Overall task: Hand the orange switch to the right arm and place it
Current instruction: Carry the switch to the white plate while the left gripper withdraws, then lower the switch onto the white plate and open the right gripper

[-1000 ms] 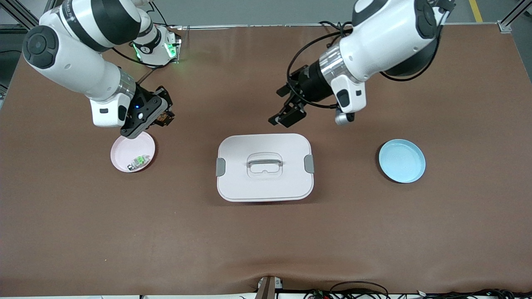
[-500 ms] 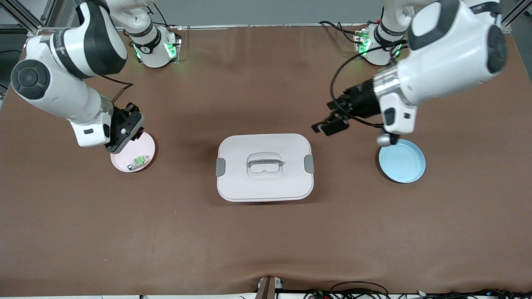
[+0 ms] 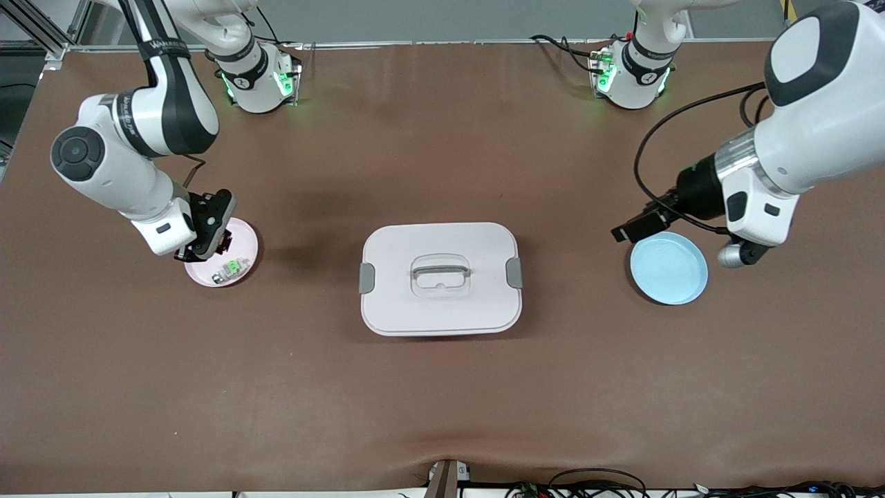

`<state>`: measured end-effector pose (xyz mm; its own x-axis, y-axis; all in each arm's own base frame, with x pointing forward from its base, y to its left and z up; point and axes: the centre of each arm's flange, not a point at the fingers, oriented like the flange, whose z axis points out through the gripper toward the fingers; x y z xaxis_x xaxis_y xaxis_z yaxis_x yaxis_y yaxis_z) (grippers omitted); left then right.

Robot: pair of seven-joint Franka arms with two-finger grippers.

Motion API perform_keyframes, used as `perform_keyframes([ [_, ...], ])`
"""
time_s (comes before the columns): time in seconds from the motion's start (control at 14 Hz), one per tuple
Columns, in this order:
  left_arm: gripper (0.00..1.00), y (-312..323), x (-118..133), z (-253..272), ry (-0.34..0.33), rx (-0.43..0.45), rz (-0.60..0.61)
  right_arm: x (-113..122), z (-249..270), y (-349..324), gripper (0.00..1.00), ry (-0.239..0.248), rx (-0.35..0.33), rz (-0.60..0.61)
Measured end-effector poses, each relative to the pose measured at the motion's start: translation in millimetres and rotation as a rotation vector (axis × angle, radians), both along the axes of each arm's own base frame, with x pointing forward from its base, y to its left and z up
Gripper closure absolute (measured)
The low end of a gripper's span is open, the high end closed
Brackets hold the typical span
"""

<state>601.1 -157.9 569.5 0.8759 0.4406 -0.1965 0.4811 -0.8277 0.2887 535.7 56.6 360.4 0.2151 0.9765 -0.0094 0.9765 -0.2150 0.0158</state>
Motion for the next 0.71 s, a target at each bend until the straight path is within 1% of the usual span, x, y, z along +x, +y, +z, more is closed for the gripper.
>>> perform_keyframes([
  [0.07,0.00,14.2,3.6,-0.9,-0.028,0.003,-0.057,-5.7,-9.9,-6.4,0.59,-0.014,-0.021,0.030],
  [0.21,0.00,47.8,11.3,-5.7,-0.075,0.002,-0.162,-18.3,-27.2,-15.7,0.59,-0.018,-0.051,0.080],
  [0.29,0.00,65.4,15.5,-10.7,-0.094,0.000,-0.213,-23.7,-33.8,-17.6,0.59,-0.023,-0.059,0.092],
  [0.43,0.00,101.4,24.3,-24.2,-0.124,-0.007,-0.298,-35.6,-49.3,-23.4,0.59,-0.050,-0.060,0.101],
  [0.5,0.00,117.7,27.4,-30.4,-0.128,0.003,-0.318,-42.4,-58.9,-26.1,0.59,-0.064,-0.056,0.107],
  [0.64,0.00,145.7,29.1,-39.4,-0.114,0.078,-0.345,-56.6,-76.3,-31.3,0.59,-0.079,-0.050,0.105],
  [0.71,0.00,155.0,27.4,-41.8,-0.097,0.115,-0.366,-61.9,-82.6,-36.5,0.59,-0.077,-0.050,0.109],
])
